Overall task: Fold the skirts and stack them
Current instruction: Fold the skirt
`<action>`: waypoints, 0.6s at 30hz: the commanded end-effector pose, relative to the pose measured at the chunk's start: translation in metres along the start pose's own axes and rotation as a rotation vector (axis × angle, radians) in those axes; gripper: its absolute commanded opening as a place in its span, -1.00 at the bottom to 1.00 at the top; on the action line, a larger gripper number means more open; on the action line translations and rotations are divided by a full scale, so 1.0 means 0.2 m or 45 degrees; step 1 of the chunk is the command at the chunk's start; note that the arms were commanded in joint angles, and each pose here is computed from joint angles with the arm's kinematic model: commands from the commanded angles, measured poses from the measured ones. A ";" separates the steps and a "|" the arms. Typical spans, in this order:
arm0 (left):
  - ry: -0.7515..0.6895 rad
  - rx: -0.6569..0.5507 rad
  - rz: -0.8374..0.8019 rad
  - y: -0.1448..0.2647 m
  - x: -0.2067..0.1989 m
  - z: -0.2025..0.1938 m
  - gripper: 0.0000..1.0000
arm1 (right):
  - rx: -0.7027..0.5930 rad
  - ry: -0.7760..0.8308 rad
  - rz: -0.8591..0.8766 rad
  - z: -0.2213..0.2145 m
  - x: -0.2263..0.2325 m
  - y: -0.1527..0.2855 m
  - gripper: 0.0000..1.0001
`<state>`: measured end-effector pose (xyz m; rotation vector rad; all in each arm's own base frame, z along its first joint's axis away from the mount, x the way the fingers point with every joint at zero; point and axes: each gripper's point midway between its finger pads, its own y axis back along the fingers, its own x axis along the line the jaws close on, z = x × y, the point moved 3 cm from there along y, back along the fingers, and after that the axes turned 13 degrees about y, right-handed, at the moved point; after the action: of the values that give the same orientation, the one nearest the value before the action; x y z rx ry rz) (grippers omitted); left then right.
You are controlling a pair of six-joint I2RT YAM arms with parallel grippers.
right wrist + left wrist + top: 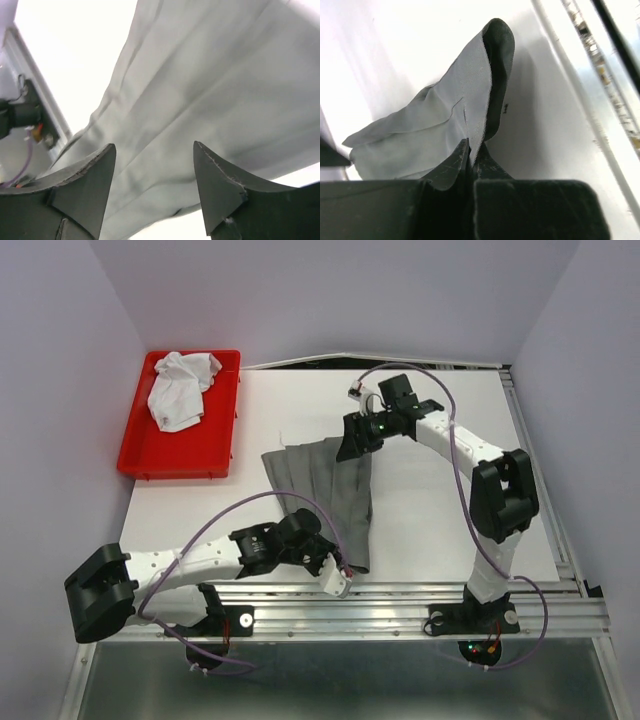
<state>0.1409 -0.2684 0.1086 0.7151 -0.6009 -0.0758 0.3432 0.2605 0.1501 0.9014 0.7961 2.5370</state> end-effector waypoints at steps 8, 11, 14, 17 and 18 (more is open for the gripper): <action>0.221 -0.112 -0.100 0.12 0.04 0.23 -1.00 | 0.031 0.205 -0.145 0.17 -0.48 -0.30 0.40; 0.259 -0.124 -0.118 0.14 0.04 0.26 -1.00 | 0.040 0.196 -0.105 0.15 -0.50 -0.35 0.39; 0.295 -0.151 -0.130 0.17 0.06 0.32 -1.00 | 0.085 0.200 -0.071 0.07 -0.50 -0.40 0.32; 0.349 -0.177 -0.114 0.20 0.11 0.37 -1.00 | 0.136 0.207 0.002 -0.04 -0.48 -0.42 0.13; 0.386 -0.187 -0.104 0.21 0.14 0.40 -1.00 | 0.174 0.203 0.060 -0.13 -0.43 -0.44 0.08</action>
<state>0.1193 -0.2778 0.1558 0.6947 -0.3406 -0.1026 0.4356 0.2788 0.0630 0.7170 0.9211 2.5680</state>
